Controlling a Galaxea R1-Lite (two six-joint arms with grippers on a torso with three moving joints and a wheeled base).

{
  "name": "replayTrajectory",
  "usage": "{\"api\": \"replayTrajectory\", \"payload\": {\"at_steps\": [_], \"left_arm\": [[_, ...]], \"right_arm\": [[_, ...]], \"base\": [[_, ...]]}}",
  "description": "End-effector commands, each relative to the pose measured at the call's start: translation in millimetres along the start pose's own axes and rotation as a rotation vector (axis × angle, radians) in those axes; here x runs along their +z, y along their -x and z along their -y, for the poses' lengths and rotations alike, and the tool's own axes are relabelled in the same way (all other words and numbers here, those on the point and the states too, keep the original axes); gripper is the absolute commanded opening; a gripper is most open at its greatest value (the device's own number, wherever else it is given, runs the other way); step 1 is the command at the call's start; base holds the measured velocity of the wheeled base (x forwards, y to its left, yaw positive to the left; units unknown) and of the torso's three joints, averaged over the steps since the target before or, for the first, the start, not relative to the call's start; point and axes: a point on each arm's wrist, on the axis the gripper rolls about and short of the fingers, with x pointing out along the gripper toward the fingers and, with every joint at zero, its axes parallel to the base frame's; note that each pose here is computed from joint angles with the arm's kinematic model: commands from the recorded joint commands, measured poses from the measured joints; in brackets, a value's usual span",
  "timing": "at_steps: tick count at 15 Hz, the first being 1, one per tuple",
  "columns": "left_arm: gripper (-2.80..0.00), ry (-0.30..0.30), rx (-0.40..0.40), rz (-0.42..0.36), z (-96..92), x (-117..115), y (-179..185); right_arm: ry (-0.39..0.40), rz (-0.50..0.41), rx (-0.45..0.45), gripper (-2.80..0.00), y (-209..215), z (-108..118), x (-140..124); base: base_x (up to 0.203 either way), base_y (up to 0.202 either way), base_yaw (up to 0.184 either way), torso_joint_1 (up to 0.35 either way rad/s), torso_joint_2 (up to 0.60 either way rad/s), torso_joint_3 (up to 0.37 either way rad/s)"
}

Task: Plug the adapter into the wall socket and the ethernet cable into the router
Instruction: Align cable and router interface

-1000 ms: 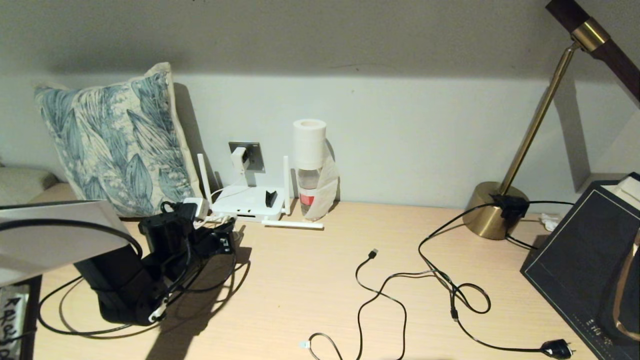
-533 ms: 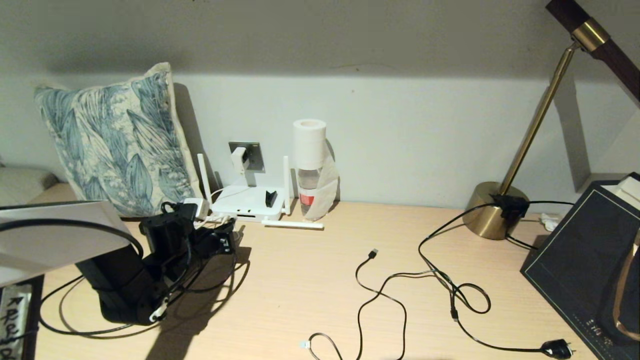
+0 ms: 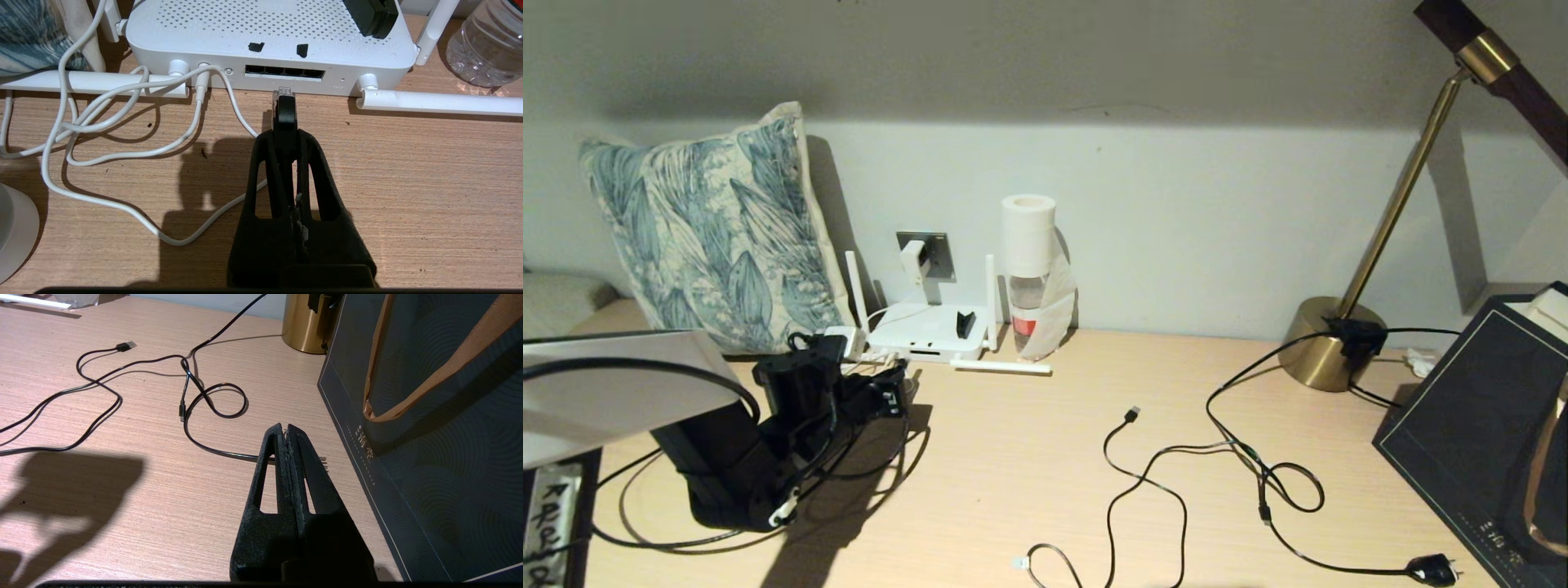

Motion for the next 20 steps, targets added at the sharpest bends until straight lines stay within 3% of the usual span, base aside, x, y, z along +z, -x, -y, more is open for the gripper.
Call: {"api": "replayTrajectory", "payload": {"at_steps": [1, 20], "left_arm": [[-2.8, 0.0, 0.001, 0.009, -0.6, 0.0, -1.9], [-2.8, 0.002, 0.005, 0.037, -7.6, 3.4, -11.1]], "right_arm": [[0.001, -0.002, 0.0, -2.8, -0.1, 0.0, 0.1], [0.001, -0.001, 0.001, -2.8, -0.1, 0.0, -0.2]], "base": [[0.0, 0.0, 0.0, 0.0, 0.0, 0.0], [0.0, 0.0, 0.0, 0.0, 0.0, 0.0]]}}
